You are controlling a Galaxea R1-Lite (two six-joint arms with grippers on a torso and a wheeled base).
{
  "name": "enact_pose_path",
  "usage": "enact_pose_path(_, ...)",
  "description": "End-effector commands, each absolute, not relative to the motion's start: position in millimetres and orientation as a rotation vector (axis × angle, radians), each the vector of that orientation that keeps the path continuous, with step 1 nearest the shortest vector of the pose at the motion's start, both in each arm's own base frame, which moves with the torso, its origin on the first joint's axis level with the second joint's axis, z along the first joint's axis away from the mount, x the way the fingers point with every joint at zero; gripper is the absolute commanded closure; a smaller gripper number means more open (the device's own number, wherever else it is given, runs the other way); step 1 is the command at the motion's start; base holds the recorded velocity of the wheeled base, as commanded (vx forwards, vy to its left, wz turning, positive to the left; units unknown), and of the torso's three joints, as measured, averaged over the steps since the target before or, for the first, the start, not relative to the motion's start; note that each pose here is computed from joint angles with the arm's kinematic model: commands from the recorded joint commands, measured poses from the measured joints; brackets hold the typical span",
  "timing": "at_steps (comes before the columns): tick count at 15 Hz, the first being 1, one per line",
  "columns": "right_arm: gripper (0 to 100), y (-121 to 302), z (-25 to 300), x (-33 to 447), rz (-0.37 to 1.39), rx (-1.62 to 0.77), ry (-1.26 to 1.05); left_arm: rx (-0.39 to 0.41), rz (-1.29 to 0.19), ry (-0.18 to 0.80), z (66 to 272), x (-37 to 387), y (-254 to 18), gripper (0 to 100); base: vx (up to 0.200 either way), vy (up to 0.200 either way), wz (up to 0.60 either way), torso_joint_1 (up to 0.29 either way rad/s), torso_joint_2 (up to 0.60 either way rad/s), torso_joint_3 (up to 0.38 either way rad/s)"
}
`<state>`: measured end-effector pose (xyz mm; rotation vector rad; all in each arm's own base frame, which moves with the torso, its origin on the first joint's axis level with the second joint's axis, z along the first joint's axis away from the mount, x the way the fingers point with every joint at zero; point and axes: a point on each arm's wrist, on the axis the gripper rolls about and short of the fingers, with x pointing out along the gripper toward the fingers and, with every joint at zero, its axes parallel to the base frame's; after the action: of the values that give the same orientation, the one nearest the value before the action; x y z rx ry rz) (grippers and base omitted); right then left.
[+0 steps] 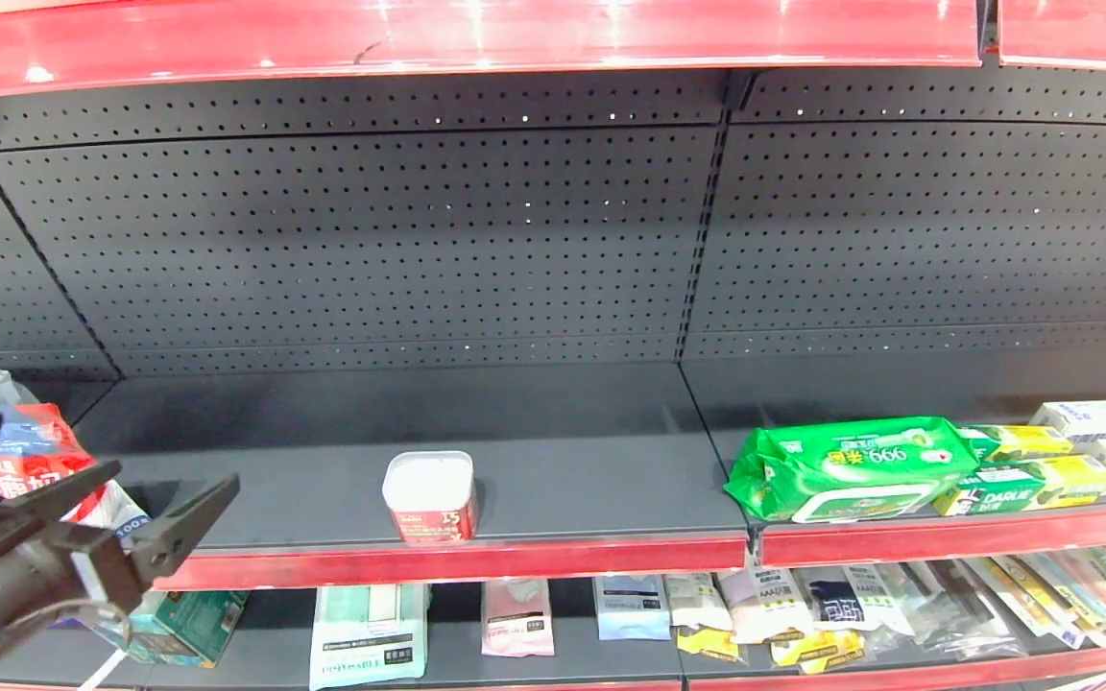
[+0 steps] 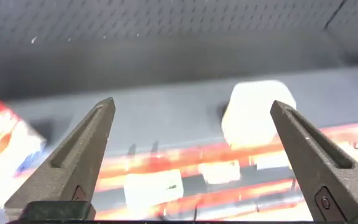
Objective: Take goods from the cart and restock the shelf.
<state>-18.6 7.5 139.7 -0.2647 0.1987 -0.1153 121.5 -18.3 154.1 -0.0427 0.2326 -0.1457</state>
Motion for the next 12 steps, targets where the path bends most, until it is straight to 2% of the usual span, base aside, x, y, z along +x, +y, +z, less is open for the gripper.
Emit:
enact_pose_path(1, 100, 7.4, 139.0, -18.3, -0.115, -0.253, 0.203, -0.044, -0.077, 0.173, 156.5, 66.0, -8.1, 0, 0.000, 0.000, 0.00, 0.000, 0.00, 0.000)
enact_pose_path(5, 100, 6.7, 137.8, -15.4, -0.109, -0.245, 0.225, -0.027, 0.066, 0.208, 144.7, 30.8, 0.2, 0, 0.000, 0.000, 0.00, 0.000, 0.00, 0.000)
enact_pose_path(8, 100, 3.6, 143.5, -6.1, -0.042, -0.249, 0.266, -0.062, 0.152, 0.188, 137.5, 23.3, 3.1, 0, 0.000, 0.000, 0.00, 0.000, 0.00, 0.000)
enact_pose_path(10, 100, 1.7, 149.7, 4.4, -0.021, -0.265, 0.261, -0.062, 0.160, 0.168, 110.4, 7.3, 5.4, 0, 0.000, 0.000, 0.00, 0.000, 0.00, 0.000)
enact_pose_path(12, 100, 0.3, 152.3, 12.7, -0.015, -0.264, 0.275, -0.057, 0.184, 0.189, 97.1, -5.9, 7.4, 0, 0.000, 0.000, 0.00, 0.000, 0.00, 0.000)
